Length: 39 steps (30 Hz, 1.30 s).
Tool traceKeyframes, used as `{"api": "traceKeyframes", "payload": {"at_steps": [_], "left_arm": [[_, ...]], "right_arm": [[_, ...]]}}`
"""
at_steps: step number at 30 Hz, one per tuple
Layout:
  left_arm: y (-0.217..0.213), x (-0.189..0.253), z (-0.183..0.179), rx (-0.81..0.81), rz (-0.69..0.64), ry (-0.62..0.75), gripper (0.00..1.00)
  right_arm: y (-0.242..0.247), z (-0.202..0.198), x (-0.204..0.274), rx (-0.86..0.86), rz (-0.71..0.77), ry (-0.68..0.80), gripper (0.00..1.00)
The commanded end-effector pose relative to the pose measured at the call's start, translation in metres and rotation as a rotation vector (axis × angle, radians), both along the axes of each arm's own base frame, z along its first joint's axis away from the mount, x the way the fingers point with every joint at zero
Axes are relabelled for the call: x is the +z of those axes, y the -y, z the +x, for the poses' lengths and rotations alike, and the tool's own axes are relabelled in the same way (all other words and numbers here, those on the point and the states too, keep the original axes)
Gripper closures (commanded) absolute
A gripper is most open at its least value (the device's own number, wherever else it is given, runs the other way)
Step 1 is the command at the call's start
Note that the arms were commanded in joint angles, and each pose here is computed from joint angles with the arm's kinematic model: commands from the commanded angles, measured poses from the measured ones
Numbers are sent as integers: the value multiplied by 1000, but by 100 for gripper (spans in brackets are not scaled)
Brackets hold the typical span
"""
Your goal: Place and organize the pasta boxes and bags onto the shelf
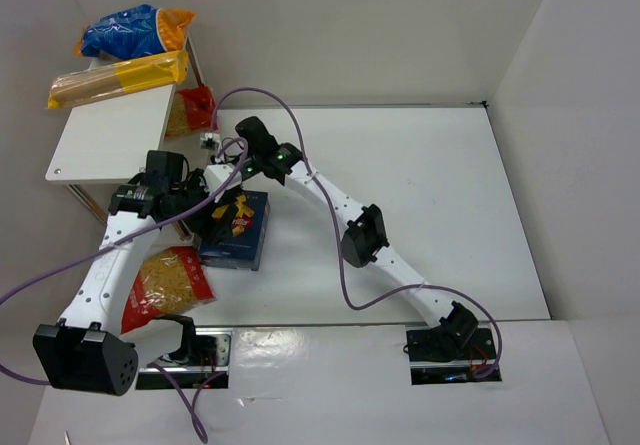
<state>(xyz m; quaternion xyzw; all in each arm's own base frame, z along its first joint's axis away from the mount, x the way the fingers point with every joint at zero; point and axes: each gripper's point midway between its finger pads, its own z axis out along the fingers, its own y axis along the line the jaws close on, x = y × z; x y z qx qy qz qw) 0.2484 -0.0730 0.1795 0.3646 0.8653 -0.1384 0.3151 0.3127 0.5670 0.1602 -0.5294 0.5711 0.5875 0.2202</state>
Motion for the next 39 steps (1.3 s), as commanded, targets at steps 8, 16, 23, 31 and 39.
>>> {"api": "traceKeyframes", "payload": {"at_steps": [8,16,23,31,39], "left_arm": [[3,8,-3,-18,-10,32,0],[3,8,-3,-18,-10,32,0],[3,8,-3,-18,-10,32,0],[3,10,-3,-18,-11,41,0],[3,10,-3,-18,-11,41,0]], "right_arm": [[-18,0,40,26,177,101,99],[-29,-2,38,-5,183,106,90],[-34,-2,37,-20,186,128,52],[-42,-7,33,-36,175,153,30],[-23,23,52,-145,126,228,19]]}}
